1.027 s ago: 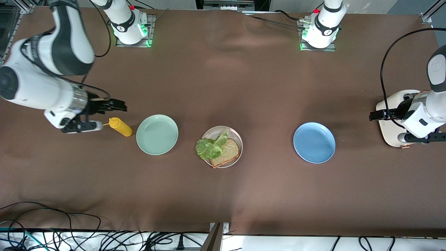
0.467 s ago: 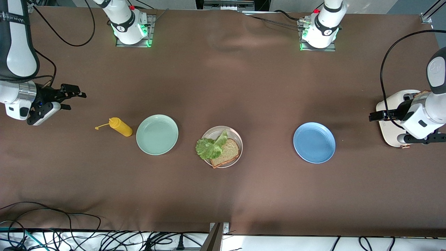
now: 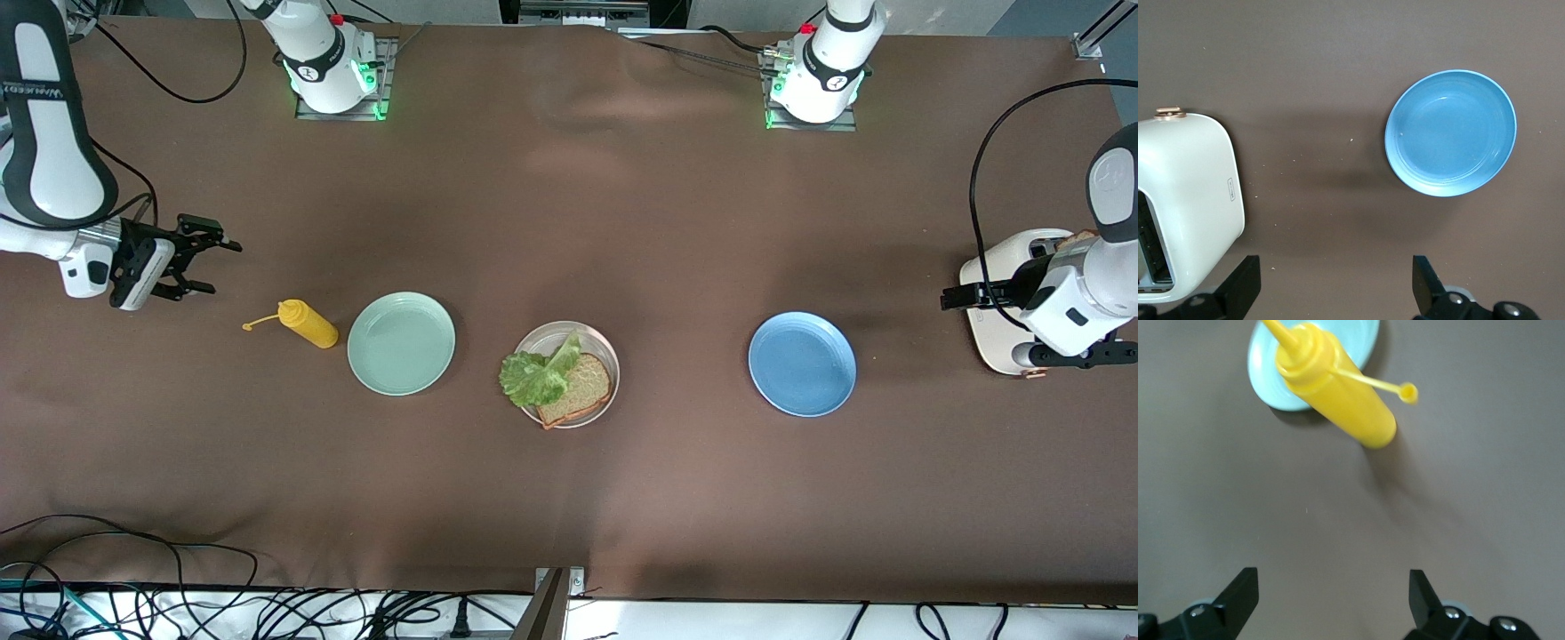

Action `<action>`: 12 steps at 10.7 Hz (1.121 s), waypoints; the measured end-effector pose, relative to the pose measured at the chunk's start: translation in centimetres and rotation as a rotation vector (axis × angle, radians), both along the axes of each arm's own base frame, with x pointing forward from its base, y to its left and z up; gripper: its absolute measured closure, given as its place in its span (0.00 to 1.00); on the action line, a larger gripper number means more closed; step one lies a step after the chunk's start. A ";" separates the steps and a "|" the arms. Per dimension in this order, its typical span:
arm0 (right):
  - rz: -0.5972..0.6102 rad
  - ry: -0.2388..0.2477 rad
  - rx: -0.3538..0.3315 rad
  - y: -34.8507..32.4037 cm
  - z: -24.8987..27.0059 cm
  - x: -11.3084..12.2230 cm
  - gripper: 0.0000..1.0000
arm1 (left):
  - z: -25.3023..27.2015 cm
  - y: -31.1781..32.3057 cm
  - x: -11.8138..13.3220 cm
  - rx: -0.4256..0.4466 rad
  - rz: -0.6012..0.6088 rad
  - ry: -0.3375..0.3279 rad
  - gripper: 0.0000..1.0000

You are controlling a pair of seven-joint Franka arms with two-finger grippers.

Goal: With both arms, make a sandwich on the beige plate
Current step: 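Move the right gripper back toward the yellow squeeze bottle, then grasp the yellow squeeze bottle with the right gripper and lift it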

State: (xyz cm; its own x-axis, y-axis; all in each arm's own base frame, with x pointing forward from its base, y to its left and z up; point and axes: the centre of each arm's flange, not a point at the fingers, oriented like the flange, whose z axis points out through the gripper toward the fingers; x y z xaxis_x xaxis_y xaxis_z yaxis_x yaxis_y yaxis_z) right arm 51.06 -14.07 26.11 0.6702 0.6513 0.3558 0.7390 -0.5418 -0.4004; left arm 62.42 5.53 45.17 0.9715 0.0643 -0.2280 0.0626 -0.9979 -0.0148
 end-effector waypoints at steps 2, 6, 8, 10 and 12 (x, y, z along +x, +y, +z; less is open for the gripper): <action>0.076 -0.138 0.129 0.4 -3.6 0.0 0.00 | 0.0 0.0 0.0 0.000 0.000 0.000 0.00; 0.072 -0.417 0.274 0.3 -8.6 0.0 0.00 | -0.1 0.0 0.0 -0.001 0.000 0.002 0.00; 0.073 -0.475 0.349 1.4 -9.2 0.0 0.00 | -0.2 -0.1 0.0 -0.001 -0.001 0.003 0.00; 0.078 -0.512 0.430 2.5 -10.3 -0.3 0.00 | -0.2 -0.1 0.0 -0.001 -0.001 0.003 0.00; 0.069 -0.540 0.473 3.6 -11.6 -0.4 0.00 | -0.2 -0.1 0.0 -0.001 -0.001 0.003 0.00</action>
